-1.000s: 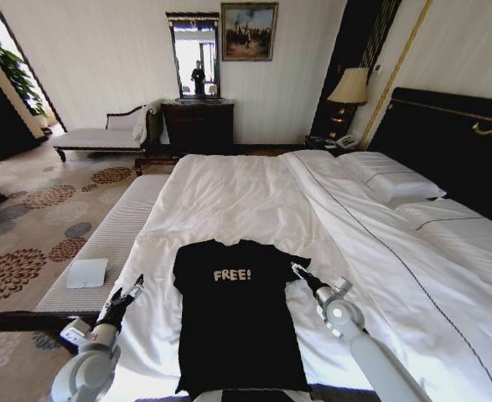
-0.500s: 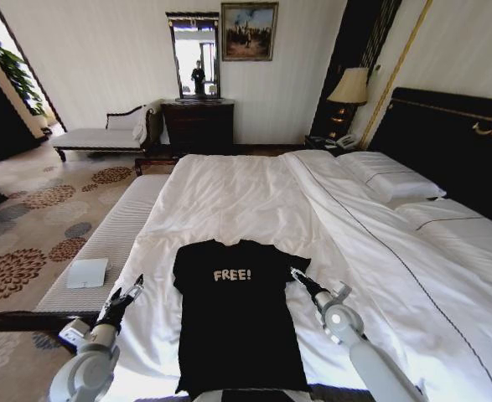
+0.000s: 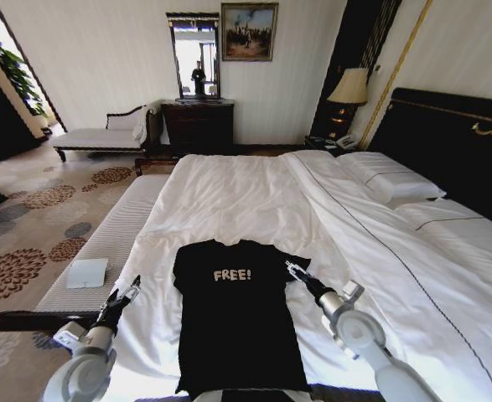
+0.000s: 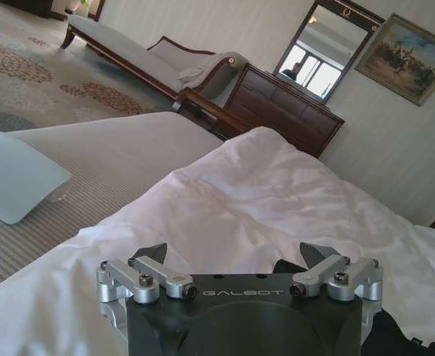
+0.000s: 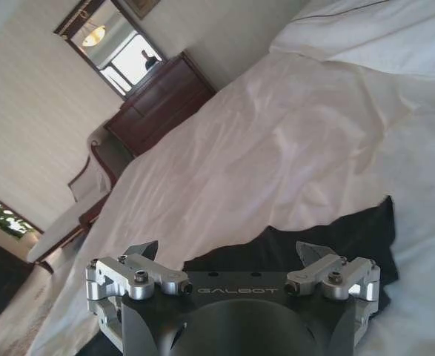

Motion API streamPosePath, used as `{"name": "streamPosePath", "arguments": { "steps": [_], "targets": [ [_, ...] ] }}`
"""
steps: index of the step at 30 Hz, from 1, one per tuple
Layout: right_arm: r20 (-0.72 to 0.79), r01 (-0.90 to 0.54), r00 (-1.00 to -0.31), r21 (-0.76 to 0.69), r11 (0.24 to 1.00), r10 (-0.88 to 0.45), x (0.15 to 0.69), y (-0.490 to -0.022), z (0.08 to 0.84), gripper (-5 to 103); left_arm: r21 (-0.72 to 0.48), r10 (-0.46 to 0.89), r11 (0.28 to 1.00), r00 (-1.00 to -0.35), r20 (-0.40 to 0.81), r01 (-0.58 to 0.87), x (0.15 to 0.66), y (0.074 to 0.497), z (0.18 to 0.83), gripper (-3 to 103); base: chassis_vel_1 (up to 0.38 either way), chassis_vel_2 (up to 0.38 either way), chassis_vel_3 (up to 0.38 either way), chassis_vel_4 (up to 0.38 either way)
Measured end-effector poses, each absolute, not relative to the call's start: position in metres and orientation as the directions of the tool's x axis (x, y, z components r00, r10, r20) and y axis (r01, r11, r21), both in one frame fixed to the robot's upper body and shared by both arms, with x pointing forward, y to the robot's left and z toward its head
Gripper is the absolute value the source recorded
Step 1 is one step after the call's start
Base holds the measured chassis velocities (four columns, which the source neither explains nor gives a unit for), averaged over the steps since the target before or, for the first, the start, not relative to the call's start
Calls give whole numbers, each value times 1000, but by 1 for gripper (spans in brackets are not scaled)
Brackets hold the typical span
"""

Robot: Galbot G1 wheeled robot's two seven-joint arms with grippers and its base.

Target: Fold the clothes on the bed.

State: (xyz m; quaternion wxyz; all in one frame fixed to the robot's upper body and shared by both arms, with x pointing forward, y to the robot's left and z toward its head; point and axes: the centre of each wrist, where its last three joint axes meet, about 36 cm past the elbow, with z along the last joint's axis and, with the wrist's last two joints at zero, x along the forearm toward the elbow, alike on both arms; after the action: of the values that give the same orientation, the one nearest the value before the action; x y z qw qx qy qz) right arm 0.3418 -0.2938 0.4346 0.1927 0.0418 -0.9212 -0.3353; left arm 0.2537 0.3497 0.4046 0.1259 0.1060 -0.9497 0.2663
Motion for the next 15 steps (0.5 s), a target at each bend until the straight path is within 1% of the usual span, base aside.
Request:
{"name": "streamPosePath", "arguments": {
  "steps": [1,2,4,5,8,15],
  "targets": [
    [361,92,-914,624,776,-182,342,-295,427,100,-479,-135,835,-945,297,-269,253,349,404,100,0,0,0,0],
    [361,92,-914,624,776,-182,342,-295,427,100,-479,-135,835,-945,297,-269,253,349,404,100,0,0,0,0],
    [442,175,-885,607,775,-146,341,-293,406,100,-479,-135,835,-945,299,-271,251,347,405,100,0,0,0,0],
    [442,175,-885,607,775,-146,341,-293,406,100,-479,-135,835,-945,299,-271,251,347,405,100,0,0,0,0],
    [499,241,-857,612,753,-131,342,-288,378,100,-471,-141,838,-943,301,-276,247,349,406,100,0,0,0,0],
    [524,280,-843,622,731,-123,361,-290,357,100,-465,-149,840,-943,298,-280,246,352,410,100,0,0,0,0]
  ]
}}
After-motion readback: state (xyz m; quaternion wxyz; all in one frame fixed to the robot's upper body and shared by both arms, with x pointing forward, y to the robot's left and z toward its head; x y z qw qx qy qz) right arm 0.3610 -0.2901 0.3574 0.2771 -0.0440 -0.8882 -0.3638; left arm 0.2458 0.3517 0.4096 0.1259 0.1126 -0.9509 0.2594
